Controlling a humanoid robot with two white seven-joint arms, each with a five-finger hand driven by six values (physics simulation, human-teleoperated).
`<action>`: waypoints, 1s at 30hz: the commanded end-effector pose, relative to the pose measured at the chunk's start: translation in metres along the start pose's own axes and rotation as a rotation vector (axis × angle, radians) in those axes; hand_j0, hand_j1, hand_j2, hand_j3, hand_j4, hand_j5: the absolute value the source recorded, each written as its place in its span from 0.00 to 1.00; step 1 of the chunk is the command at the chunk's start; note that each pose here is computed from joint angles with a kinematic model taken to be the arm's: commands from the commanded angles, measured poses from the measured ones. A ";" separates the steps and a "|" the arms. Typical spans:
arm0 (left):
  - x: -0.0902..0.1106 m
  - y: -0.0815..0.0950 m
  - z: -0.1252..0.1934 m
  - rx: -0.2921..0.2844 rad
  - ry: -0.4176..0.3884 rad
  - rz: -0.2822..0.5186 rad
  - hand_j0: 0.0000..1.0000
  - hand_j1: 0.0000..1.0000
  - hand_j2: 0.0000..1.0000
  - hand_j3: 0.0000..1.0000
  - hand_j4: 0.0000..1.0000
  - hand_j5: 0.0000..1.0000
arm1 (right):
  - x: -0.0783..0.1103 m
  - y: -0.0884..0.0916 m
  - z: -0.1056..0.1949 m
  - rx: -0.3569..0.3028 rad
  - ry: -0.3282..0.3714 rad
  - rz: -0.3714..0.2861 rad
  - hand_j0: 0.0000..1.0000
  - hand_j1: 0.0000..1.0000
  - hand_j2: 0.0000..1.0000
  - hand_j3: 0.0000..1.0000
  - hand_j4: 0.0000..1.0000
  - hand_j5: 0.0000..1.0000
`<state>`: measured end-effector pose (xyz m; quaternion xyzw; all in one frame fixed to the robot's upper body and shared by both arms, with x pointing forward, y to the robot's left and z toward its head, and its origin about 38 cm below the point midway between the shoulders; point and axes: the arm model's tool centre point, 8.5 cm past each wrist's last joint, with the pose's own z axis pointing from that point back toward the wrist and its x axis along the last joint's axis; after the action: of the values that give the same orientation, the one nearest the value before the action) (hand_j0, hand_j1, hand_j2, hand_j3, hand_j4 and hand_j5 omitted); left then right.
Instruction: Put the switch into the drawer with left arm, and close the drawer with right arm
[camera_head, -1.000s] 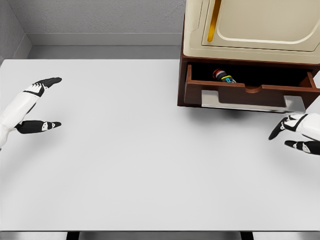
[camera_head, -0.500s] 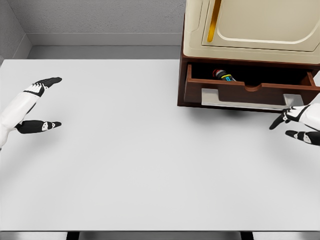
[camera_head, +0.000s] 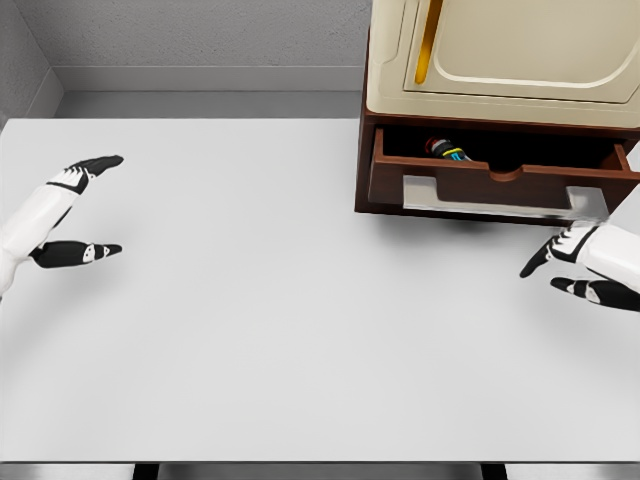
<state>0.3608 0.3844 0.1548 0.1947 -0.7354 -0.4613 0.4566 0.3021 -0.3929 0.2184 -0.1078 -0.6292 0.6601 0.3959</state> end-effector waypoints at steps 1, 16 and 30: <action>-0.002 0.001 0.001 0.004 0.005 0.004 1.00 1.00 1.00 1.00 1.00 1.00 | 0.000 0.001 0.000 0.002 0.000 0.001 0.57 0.57 0.57 0.57 0.57 0.57; -0.011 0.002 0.006 0.005 0.037 0.005 1.00 1.00 1.00 1.00 1.00 1.00 | 0.003 -0.001 -0.018 -0.073 -0.033 0.047 0.59 0.59 0.59 0.59 0.59 0.59; -0.011 0.002 0.005 0.006 0.035 0.004 1.00 1.00 1.00 1.00 1.00 1.00 | -0.004 -0.005 -0.022 -0.109 -0.023 0.054 0.63 0.63 0.63 0.63 0.63 0.63</action>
<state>0.3619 0.3954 0.1501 0.2036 -0.7275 -0.4573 0.4692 0.3203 -0.3803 0.2177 -0.1401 -0.6618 0.6411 0.3626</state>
